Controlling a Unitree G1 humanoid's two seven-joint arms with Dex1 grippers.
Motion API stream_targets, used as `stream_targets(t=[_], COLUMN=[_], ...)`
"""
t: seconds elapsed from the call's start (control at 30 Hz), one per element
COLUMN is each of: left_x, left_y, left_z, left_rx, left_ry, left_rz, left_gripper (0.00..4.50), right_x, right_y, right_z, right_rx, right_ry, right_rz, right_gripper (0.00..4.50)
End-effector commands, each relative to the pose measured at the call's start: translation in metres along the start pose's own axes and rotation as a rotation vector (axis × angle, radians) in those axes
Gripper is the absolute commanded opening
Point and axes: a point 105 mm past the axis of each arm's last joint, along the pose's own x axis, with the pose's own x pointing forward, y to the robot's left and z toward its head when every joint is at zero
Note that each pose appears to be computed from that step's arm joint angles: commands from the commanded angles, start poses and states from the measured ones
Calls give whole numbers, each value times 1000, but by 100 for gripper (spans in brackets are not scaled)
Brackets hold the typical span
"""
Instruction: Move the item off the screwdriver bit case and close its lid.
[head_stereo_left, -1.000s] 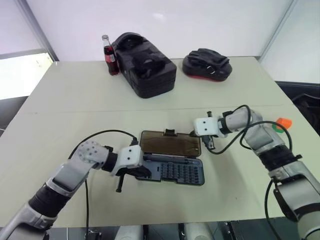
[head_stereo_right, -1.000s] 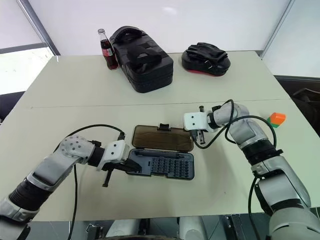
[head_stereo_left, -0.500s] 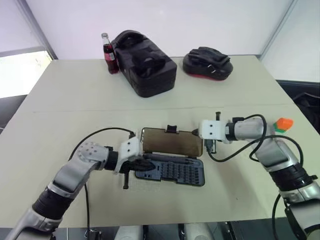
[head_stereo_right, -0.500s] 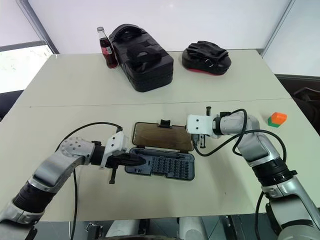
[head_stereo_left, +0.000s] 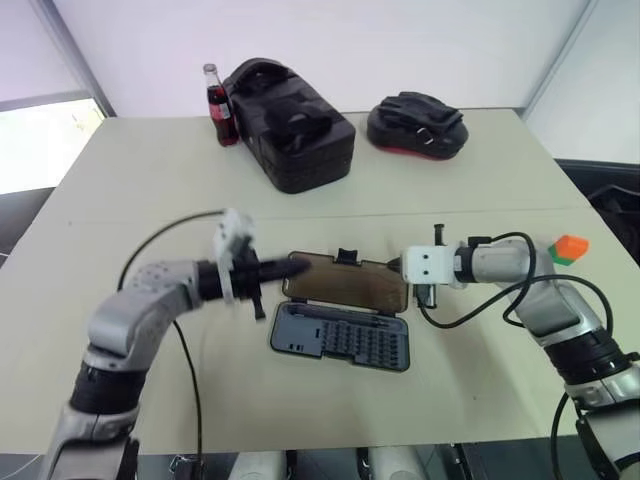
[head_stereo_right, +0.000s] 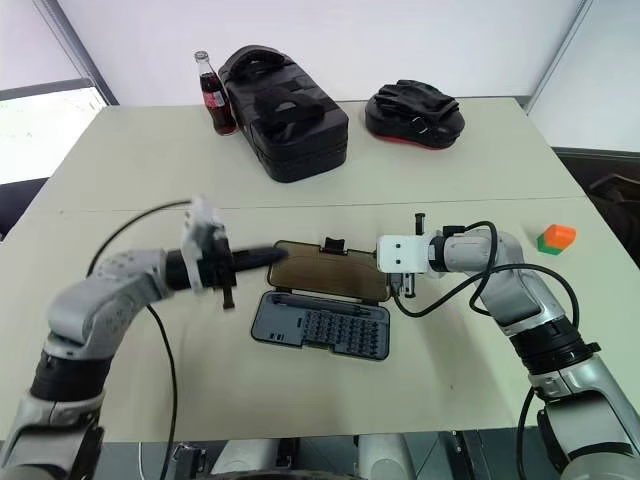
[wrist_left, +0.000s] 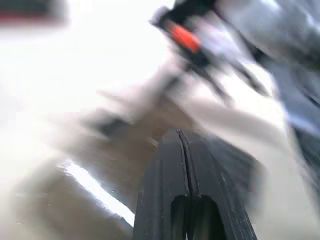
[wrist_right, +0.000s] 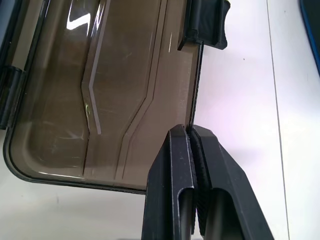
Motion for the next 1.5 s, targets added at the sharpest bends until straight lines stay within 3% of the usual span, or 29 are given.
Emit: stream_targets(t=[0.03, 0.13, 0.27, 0.4, 0.47, 0.63, 0.77, 0.87, 1.07, 1.17, 1.27, 1.37, 1.5], left_x=[-11, -12, 1, 15, 27, 40, 44, 45, 45, 45, 44, 43, 48], left_y=[40, 62, 68, 59, 36, 18, 23, 26, 37, 43, 47, 47, 40], left_z=[4, -11, -49, -72, -85, -84, -89, -92, -96, -99, -99, -98, -86], left_rx=[-28, -4, 0, -14, -49, -93, -93, -99, -50, -7, 23, 47, 21], left_ry=[-67, -21, 139, 222, 273, 252, 271, 275, 290, 312, 314, 307, 242], left_rz=[210, 324, 320, 241, 88, -50, -37, -29, 12, 28, 27, -1, -68], left_gripper=[0, 0, 0, 0, 0, 0, 0, 0, 0, 0, 0, 0, 0], right_x=[-10, -10, -9, -8, -8, -9, -8, -8, -13, -26, -47, -69, -78], right_y=[-13, -14, -14, -14, -14, -12, -11, -13, -16, -32, -48, -36, -23], right_z=[1, 3, 5, 6, 5, 5, 8, 13, 18, 28, 50, 71, 72], right_rx=[-19, -18, -19, -14, -7, 6, 17, 25, 25, 122, 346, 495, 582], right_ry=[8, 3, 0, -4, -1, -1, -9, -20, -8, -58, -205, -336, -348], right_rz=[-56, -60, -60, -60, -60, -54, -47, -55, -52, -105, -126, -4, 51], right_gripper=[2, 2, 2, 2, 2, 2, 2, 132, 446, 446, 446, 446, 446])
